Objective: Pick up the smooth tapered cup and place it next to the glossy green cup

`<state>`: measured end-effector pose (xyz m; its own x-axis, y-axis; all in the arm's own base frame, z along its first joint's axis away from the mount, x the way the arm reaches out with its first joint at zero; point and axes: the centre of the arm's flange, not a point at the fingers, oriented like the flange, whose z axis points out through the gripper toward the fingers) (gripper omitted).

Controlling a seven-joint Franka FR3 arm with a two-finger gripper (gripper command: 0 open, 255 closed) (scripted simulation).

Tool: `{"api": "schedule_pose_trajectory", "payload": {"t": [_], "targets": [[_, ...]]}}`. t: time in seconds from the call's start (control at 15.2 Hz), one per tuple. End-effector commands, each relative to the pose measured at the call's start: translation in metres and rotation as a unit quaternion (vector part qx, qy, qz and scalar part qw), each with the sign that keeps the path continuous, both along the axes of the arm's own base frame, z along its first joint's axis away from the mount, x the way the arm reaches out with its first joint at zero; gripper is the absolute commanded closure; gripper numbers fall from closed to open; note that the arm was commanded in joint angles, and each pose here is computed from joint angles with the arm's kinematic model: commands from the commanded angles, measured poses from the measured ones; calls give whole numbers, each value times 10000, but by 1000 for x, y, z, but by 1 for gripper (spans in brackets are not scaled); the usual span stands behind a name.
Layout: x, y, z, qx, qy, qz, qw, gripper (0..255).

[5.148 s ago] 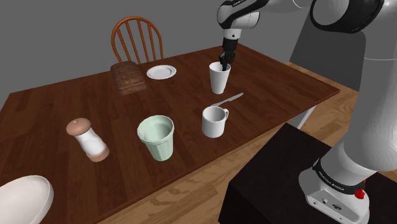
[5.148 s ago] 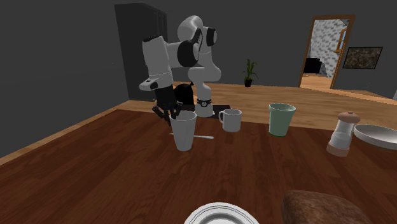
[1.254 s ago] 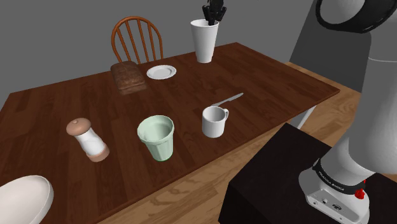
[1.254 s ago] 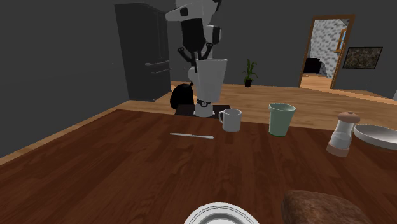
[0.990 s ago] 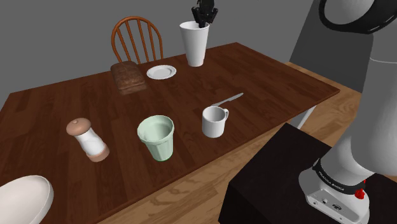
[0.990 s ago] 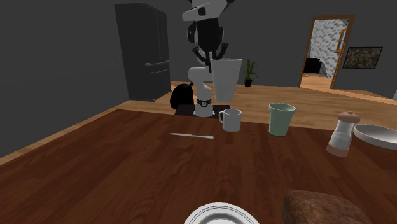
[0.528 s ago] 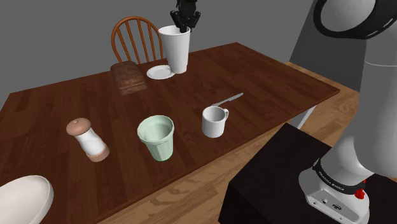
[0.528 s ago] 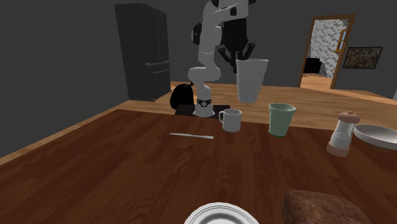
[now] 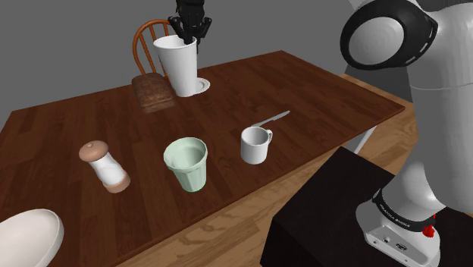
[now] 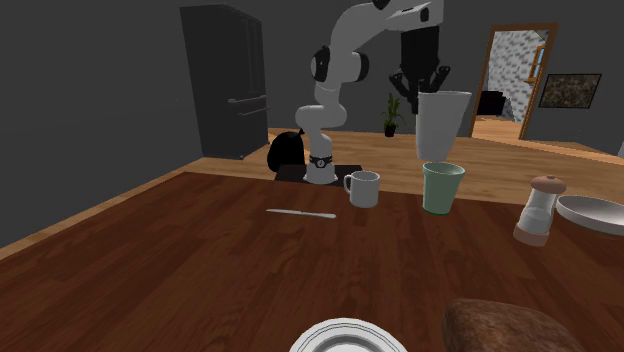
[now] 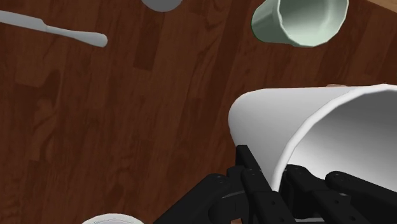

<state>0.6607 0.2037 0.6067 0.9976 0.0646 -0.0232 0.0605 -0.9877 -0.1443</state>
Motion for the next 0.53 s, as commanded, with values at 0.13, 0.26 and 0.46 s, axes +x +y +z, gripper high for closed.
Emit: {"api": "schedule_pose_trajectory", "payload": {"t": [0.13,0.26,0.46], "targets": [[-1,15,-17,3,0,-9,10000,255],[-1,15,-27,3,0,-9,10000,255],[-1,15,-43,3,0,-9,10000,255]]}}
